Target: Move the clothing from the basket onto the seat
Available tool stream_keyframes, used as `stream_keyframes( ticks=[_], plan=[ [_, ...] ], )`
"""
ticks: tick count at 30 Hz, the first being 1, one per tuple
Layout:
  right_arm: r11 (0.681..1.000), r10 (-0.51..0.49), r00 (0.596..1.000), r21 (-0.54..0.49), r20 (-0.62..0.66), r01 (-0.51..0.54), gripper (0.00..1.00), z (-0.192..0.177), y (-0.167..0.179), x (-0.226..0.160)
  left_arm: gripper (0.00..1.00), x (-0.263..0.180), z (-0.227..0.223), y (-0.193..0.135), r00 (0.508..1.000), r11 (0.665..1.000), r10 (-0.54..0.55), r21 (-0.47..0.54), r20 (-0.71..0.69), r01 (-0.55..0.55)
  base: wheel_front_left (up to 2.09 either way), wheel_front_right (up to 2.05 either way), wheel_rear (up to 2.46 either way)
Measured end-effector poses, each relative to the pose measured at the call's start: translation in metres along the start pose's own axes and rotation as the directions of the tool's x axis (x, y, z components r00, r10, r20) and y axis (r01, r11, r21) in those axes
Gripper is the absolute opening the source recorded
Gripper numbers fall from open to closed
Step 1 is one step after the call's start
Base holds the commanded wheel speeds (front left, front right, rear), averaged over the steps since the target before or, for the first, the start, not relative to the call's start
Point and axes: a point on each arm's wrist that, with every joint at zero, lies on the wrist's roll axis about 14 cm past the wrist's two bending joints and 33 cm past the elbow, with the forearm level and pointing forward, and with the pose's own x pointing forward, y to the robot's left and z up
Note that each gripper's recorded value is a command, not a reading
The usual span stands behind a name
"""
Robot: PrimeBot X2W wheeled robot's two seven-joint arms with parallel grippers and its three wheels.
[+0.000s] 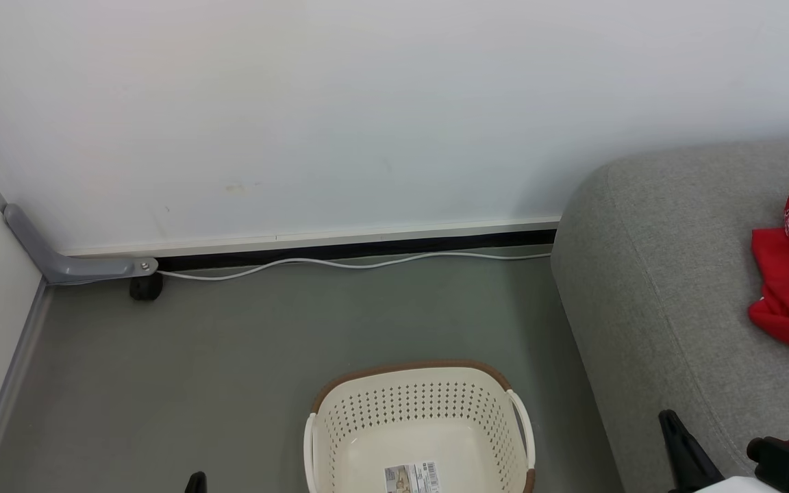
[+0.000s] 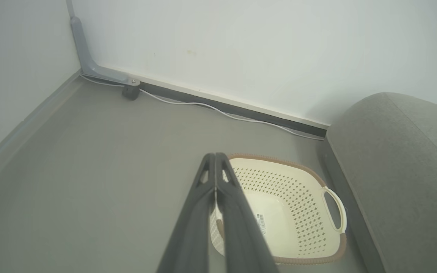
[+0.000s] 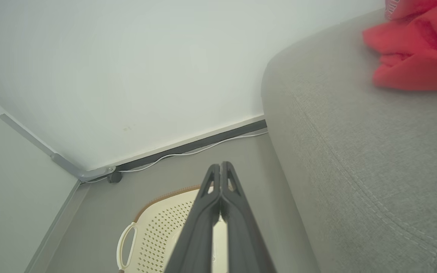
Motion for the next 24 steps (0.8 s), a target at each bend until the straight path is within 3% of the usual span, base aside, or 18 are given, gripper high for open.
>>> stream_keyframes(
  ticks=[11, 24],
  plan=[
    [0.992, -0.035, 0.999, 0.12, 0.008, 0.034, 0.0, 0.006, -0.006, 0.003, 0.0, 0.004, 0.003, 0.002, 1.0, 0.992, 0.012, -0.127, -0.012, -0.013, 0.0, 0.0, 0.0],
    [0.963, -0.064, 0.998, 0.265, 0.022, 0.056, 0.0, 0.013, -0.009, 0.007, 0.0, 0.011, 0.011, 0.001, 1.0, 0.959, 0.012, -0.282, -0.013, -0.015, 0.0, 0.0, 0.0]
  ],
)
